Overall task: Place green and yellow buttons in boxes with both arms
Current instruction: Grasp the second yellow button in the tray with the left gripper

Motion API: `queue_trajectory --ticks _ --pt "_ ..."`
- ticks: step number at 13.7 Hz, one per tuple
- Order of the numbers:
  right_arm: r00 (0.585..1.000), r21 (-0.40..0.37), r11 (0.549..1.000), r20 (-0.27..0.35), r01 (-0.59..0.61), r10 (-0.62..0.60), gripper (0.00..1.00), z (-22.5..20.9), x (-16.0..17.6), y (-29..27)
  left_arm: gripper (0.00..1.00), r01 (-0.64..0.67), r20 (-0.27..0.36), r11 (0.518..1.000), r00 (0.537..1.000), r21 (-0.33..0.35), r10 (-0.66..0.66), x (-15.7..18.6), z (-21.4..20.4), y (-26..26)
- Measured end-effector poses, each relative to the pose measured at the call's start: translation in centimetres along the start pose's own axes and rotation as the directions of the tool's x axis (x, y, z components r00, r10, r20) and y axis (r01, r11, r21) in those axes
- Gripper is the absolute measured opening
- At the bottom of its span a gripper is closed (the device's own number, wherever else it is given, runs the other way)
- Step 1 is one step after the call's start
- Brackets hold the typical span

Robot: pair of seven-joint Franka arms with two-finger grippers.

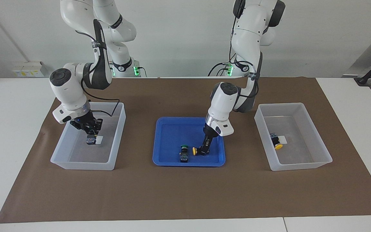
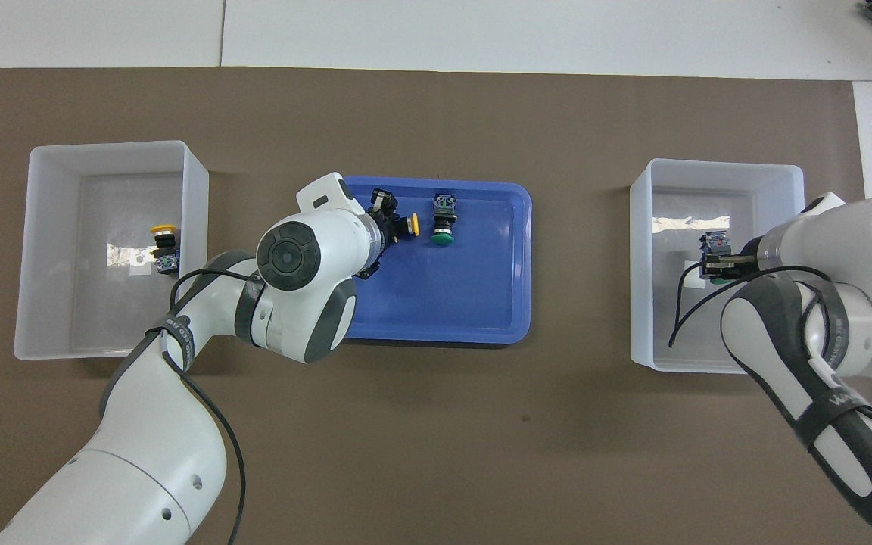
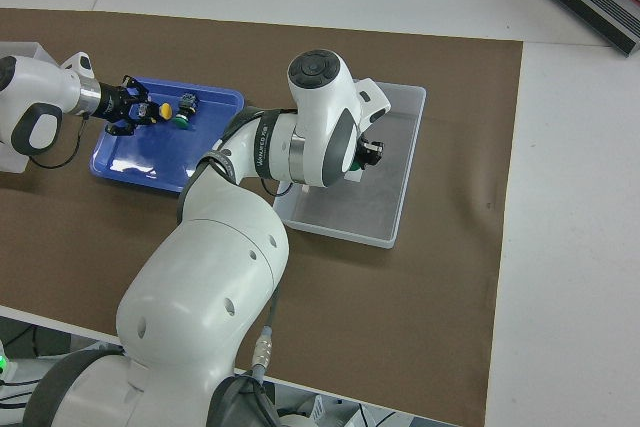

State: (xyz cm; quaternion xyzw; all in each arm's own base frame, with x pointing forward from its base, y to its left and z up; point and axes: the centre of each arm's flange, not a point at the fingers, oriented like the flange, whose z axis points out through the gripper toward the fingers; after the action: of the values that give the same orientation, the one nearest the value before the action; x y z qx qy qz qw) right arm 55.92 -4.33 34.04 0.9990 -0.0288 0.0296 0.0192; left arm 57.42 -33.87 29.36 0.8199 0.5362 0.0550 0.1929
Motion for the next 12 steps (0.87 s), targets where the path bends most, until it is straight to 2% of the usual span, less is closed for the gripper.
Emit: queue_trajectory --ticks 2,3,8,12 --pt "1.000 -0.001 1.000 -0.005 -0.005 0.005 0.40 0.7 -0.1 0.3 0.48 -0.004 0.000 1.000 1.000 -0.002 0.004 -0.2 0.0 -0.1" --pt "1.000 -0.001 1.000 -0.004 -0.007 0.007 0.46 0.9 -0.2 0.4 0.48 -0.007 0.001 1.000 1.000 -0.002 0.007 -0.3 0.0 -0.1" --pt "1.000 -0.001 1.000 -0.010 -0.007 0.007 0.99 0.7 0.0 0.4 0.48 -0.091 0.003 0.996 0.996 0.001 0.091 -1.4 0.0 -0.3" --pt "0.998 0.002 1.000 -0.059 0.001 -0.001 1.00 -2.7 1.1 -0.2 0.48 -0.194 -0.014 0.975 0.980 0.110 0.196 -2.1 -2.0 2.3"
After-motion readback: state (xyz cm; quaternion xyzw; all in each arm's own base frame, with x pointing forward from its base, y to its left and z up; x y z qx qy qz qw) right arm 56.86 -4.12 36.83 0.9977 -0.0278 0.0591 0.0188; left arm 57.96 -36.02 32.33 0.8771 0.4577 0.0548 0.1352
